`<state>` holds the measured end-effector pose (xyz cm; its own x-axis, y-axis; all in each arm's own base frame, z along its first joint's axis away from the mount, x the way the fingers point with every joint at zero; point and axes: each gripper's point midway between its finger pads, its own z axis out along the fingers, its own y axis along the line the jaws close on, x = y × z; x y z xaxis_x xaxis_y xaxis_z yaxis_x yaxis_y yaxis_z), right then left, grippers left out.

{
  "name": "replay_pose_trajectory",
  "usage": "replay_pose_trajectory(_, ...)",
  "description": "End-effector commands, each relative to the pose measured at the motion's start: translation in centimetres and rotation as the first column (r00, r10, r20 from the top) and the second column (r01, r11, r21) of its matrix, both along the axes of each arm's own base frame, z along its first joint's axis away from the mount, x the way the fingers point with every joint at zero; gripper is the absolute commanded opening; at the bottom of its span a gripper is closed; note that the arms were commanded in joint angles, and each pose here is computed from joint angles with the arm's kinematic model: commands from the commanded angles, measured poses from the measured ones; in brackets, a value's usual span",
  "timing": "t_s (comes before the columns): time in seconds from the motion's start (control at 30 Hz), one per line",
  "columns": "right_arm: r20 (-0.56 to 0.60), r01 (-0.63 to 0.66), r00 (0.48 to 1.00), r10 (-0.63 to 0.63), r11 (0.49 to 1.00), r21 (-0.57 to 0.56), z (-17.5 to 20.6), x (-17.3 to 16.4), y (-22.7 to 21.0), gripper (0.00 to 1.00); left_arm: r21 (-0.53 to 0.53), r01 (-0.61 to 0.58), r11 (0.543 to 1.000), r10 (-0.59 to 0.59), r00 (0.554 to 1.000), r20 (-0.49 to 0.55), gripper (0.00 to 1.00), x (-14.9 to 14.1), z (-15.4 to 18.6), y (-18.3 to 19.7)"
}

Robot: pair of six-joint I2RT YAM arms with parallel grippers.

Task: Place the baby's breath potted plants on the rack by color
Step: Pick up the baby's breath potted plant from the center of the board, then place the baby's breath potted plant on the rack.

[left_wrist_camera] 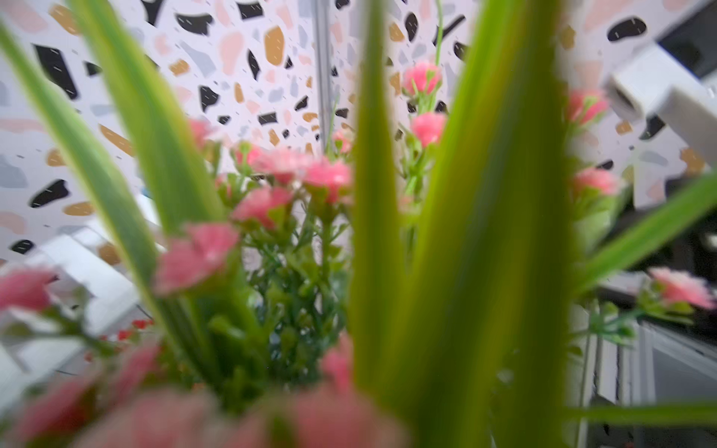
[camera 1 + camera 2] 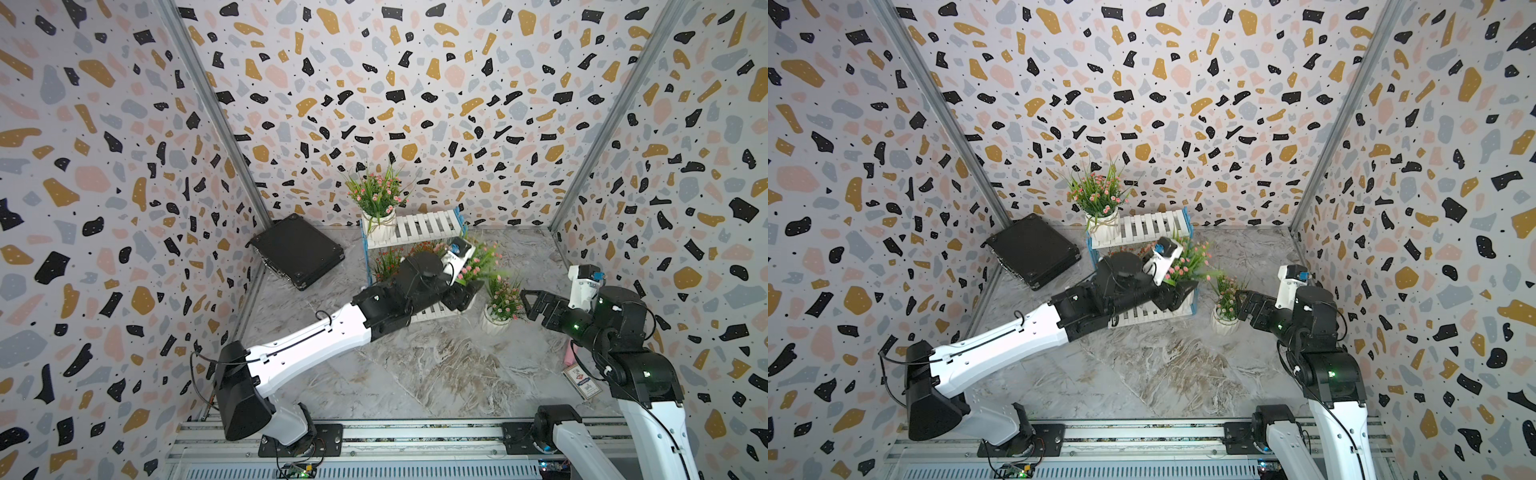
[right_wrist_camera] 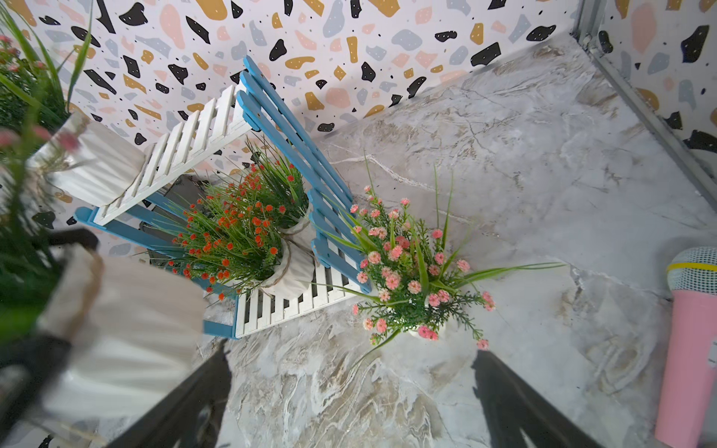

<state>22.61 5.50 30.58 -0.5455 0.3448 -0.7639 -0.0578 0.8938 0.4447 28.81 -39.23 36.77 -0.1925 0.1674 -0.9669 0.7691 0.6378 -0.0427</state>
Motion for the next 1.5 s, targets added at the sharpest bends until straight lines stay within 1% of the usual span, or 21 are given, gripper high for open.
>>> replay_pose_trajectory(0.0, -0.006, 0.001, 1.000, -0.001, 1.000, -0.010, -0.4, -0.8, -0.2, 0.99, 0.001, -0.043, 0.999, 0.043, 0.999, 0.029, 0.79, 2.9, 2.9, 1.1)
replay_pose_trajectory(0.1, -0.027, -0.027, 0.999, 0.028, 0.999, 0.026, -1.2, -0.7, 0.5, 0.99, -0.003, -0.081, 0.997, 0.081, 0.995, 0.061, 0.80, 5.9, 4.6, 1.3)
replay_pose_trajectory(0.17, -0.041, -0.034, 0.999, 0.035, 0.999, 0.028, -2.0, -0.7, 0.7, 0.99, 0.002, -0.117, 0.993, 0.116, 0.989, 0.089, 0.79, 7.9, 5.5, 1.5)
replay_pose_trajectory(0.33, -0.050, -0.056, 0.997, 0.057, 0.998, 0.027, -2.8, -0.6, 1.0, 0.99, 0.028, -0.208, 0.978, 0.201, 0.968, 0.150, 0.79, 12.1, 6.2, 1.7)
replay_pose_trajectory(0.47, -0.058, -0.073, 0.996, 0.074, 0.997, 0.031, -3.3, -0.3, 1.3, 0.99, 0.050, -0.279, 0.959, 0.265, 0.945, 0.193, 0.80, 14.6, 6.1, 1.8)
replay_pose_trajectory(0.57, -0.063, -0.086, 0.994, 0.089, 0.995, 0.045, -3.7, 0.0, 1.6, 0.99, 0.056, -0.312, 0.949, 0.295, 0.934, 0.201, 0.79, 15.9, 6.0, 2.1)
replay_pose_trajectory(0.77, -0.079, -0.102, 0.991, 0.107, 0.993, 0.065, -4.6, 0.4, 2.0, 0.99, 0.026, -0.364, 0.931, 0.353, 0.916, 0.191, 0.79, 17.7, 6.4, 3.8)
replay_pose_trajectory(1.03, -0.086, -0.110, 0.990, 0.116, 0.991, 0.073, -5.1, 0.7, 2.2, 0.99, 0.003, -0.419, 0.908, 0.410, 0.891, 0.197, 0.79, 19.2, 7.6, 5.9)
replay_pose_trajectory(1.2, -0.085, -0.115, 0.989, 0.121, 0.990, 0.078, -5.2, 0.7, 2.3, 0.99, 0.012, -0.441, 0.898, 0.430, 0.881, 0.197, 0.79, 19.9, 7.3, 7.0)
replay_pose_trajectory(1.47, -0.090, -0.118, 0.988, 0.125, 0.990, 0.079, -5.5, 0.8, 2.4, 0.99, 0.032, -0.470, 0.882, 0.458, 0.871, 0.178, 0.79, 20.8, 5.7, 8.5)
